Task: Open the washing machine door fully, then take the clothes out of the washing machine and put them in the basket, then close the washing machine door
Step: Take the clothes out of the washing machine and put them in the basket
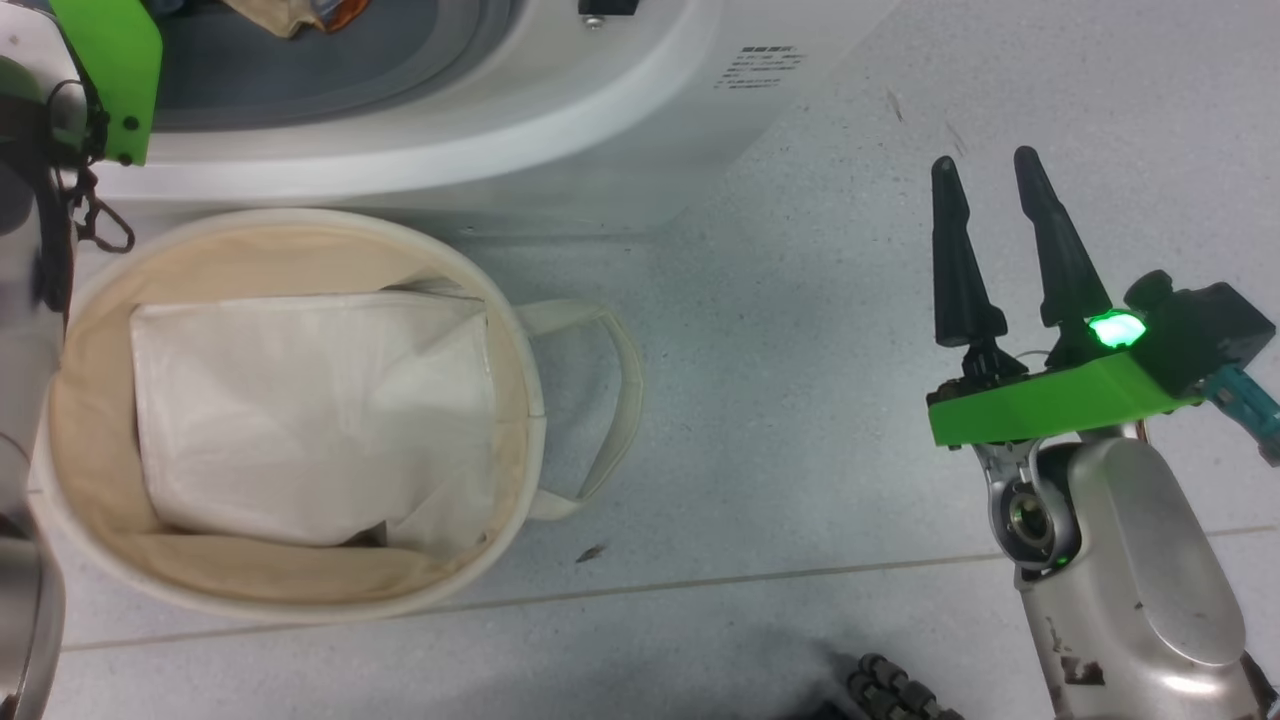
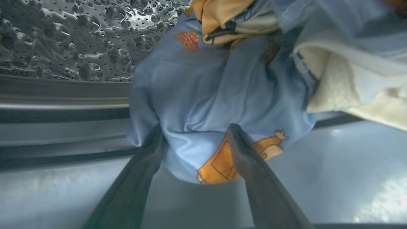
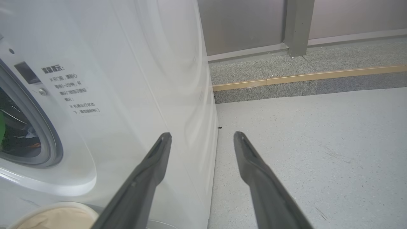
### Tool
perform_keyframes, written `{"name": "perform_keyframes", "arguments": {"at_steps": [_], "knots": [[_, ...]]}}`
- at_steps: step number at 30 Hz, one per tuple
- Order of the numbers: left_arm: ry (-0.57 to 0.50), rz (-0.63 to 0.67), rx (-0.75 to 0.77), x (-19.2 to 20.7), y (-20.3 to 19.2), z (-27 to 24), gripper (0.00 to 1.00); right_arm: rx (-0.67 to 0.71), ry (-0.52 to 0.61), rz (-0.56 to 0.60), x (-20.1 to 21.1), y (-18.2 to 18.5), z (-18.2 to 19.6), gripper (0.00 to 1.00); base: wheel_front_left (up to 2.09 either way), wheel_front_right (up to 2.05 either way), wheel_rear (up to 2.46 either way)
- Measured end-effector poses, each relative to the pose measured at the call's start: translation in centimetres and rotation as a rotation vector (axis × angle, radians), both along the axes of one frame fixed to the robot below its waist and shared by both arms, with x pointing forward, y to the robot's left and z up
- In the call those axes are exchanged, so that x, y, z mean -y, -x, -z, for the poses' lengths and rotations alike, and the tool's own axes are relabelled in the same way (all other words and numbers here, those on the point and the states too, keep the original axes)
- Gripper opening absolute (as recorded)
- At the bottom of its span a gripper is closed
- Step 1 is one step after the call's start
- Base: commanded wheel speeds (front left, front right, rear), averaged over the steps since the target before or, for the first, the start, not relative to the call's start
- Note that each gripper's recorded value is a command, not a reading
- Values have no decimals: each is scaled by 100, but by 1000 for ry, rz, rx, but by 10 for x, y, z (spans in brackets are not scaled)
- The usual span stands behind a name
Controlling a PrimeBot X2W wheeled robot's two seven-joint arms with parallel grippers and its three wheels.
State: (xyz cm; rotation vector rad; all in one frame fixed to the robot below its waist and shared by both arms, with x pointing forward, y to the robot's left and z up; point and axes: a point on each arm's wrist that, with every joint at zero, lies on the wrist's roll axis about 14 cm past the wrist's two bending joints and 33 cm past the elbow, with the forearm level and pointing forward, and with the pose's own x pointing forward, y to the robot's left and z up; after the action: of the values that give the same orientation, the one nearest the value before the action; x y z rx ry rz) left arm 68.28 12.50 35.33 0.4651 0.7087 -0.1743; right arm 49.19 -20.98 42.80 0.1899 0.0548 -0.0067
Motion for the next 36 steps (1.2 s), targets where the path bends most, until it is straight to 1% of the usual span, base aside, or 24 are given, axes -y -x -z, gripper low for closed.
{"name": "perform_keyframes", "arguments": {"at_steps": [2,3,4,14,21,26,33,36], "knots": [[0,9,4,2,-1,2,100,-3,-6,4,1,0,2,100,0,0,0],[-2,14,4,3,-1,3,83,-4,-7,5,1,0,2,100,0,0,0],[0,24,4,5,-1,4,1,-5,-6,5,1,0,2,100,0,0,0],[22,44,33,4,-4,-5,0,6,-7,5,1,0,-2,100,0,0,0],[71,85,125,12,1,-24,0,28,-11,4,0,2,-15,100,0,0,0],[133,102,191,19,11,-43,0,49,-17,-1,-2,5,-26,100,0,0,0],[257,129,324,26,28,-80,0,80,-24,-8,-6,14,-45,100,0,0,0],[294,113,366,20,42,-90,0,83,-25,-9,-8,23,-50,100,0,0,0]]}}
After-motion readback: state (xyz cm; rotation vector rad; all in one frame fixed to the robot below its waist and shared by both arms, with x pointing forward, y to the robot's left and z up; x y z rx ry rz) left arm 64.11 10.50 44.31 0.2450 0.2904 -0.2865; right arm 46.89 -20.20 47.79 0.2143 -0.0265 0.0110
